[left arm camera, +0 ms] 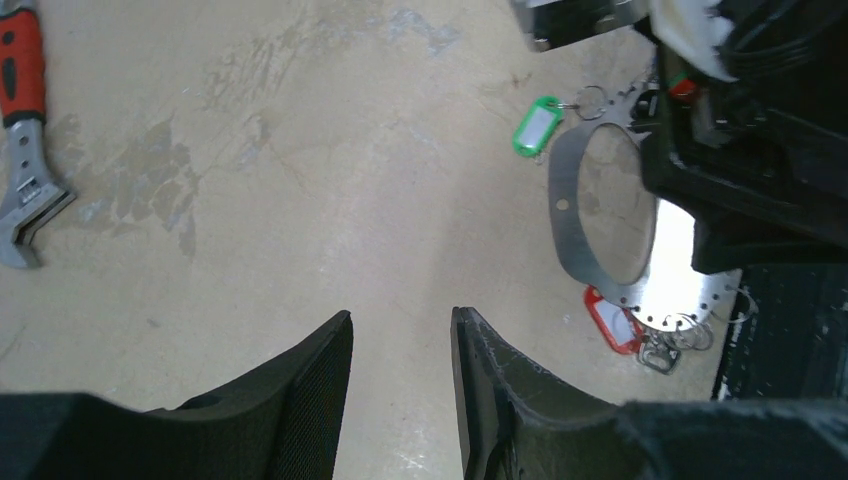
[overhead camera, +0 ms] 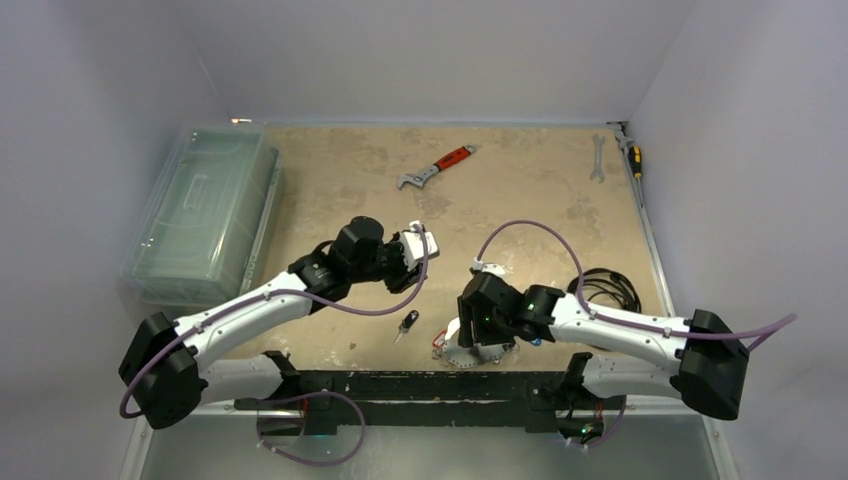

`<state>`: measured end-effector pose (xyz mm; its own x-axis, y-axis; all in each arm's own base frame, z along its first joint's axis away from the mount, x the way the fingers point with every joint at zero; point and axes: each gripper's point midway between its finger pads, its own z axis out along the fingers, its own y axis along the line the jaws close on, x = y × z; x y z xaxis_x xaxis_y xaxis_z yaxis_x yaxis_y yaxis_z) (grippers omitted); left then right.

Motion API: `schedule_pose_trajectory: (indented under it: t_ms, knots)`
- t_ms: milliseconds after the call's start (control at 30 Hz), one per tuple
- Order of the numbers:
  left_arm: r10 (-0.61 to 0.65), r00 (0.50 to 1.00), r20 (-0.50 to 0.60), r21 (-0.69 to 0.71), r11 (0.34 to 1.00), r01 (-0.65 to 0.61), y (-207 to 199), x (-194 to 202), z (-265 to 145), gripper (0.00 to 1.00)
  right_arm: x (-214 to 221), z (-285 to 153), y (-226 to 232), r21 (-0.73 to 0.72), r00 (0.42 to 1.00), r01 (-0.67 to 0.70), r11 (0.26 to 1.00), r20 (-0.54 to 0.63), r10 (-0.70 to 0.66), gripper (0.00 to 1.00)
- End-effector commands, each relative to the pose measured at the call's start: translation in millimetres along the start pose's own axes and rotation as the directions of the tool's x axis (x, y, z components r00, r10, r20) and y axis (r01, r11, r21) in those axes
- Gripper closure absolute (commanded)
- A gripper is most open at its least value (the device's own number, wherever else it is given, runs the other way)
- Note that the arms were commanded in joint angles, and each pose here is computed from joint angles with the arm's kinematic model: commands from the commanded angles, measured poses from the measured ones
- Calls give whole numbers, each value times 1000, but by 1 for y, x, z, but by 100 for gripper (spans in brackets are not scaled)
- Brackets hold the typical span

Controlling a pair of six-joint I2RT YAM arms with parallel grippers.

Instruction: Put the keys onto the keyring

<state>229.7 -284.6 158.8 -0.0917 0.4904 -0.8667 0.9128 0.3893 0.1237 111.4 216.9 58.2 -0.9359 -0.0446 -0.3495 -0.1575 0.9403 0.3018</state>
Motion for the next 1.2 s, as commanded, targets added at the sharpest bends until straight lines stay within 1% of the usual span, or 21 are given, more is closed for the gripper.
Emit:
schedule_pose_trajectory:
  t_ms: [0, 33, 100, 167, 333, 400, 467, 533, 567, 633, 667, 767, 833, 1000, 1100, 1133, 1167]
  knots:
    - [95, 985, 143, 209, 970, -124, -44, -20, -14, 60, -19, 0, 4, 32, 996, -21, 999, 89, 18, 37]
    - [115, 979, 168, 241, 958, -154, -53, -20, -18, 60, -19, 1, 9, 10, 996, -31, 999, 87, 30, 37]
    - [146, 966, 214, 268, 942, -202, -66, -20, -23, 59, -28, 4, 17, -17, 991, -34, 999, 128, 36, 38]
    - [150, 964, 219, 285, 935, -211, -74, -16, -25, 59, -36, 8, 26, -51, 988, -11, 999, 154, 19, 39]
    - [99, 988, 119, 348, 928, -135, -103, 0, -19, 59, -48, 14, 30, -38, 980, 28, 999, 196, -20, 38]
    - [55, 997, 57, 327, 942, -71, -114, 8, -12, 60, -52, 14, 33, -53, 977, 36, 998, 214, -24, 38]
    - [-38, 999, -19, 295, 955, 42, -125, 16, -5, 62, -56, 13, 32, -56, 973, 37, 998, 228, -24, 38]
    - [-177, 981, -80, 270, 944, 192, -142, 22, -2, 64, -62, 13, 28, -49, 969, 29, 998, 246, -16, 37]
    - [-227, 969, -96, 255, 936, 244, -149, 24, -1, 65, -65, 13, 24, -44, 967, 20, 999, 255, -8, 37]
    - [-331, 938, -101, 202, 917, 345, -158, 24, 0, 65, -72, 13, 18, -44, 963, 0, 999, 271, 12, 37]
    - [-391, 915, -102, 164, 900, 403, -159, 24, 0, 65, -75, 13, 15, -46, 960, -14, 999, 279, 27, 36]
    - [-551, 827, -111, 62, 827, 559, -162, 28, 2, 66, -84, 12, 5, -62, 952, -47, 997, 300, 64, 36]
    - [-628, 769, -117, 2, 775, 632, -165, 36, 6, 67, -87, 10, 2, -73, 946, -49, 996, 316, 70, 36]
    - [-762, 635, -128, -63, 645, 762, -176, 49, 25, 69, -82, 14, 2, -80, 952, -23, 997, 302, 46, 36]
    - [-823, 559, -105, -132, 568, 812, -172, 60, 30, 72, -79, 14, 1, -86, 954, -17, 996, 297, 42, 36]
    - [-830, 550, -94, -141, 558, 818, -170, 61, 30, 72, -78, 14, 0, -92, 954, -17, 996, 298, 44, 36]
    - [-827, 555, -86, -148, 562, 814, -169, 62, 31, 72, -77, 13, 1, -100, 953, -16, 995, 300, 46, 36]
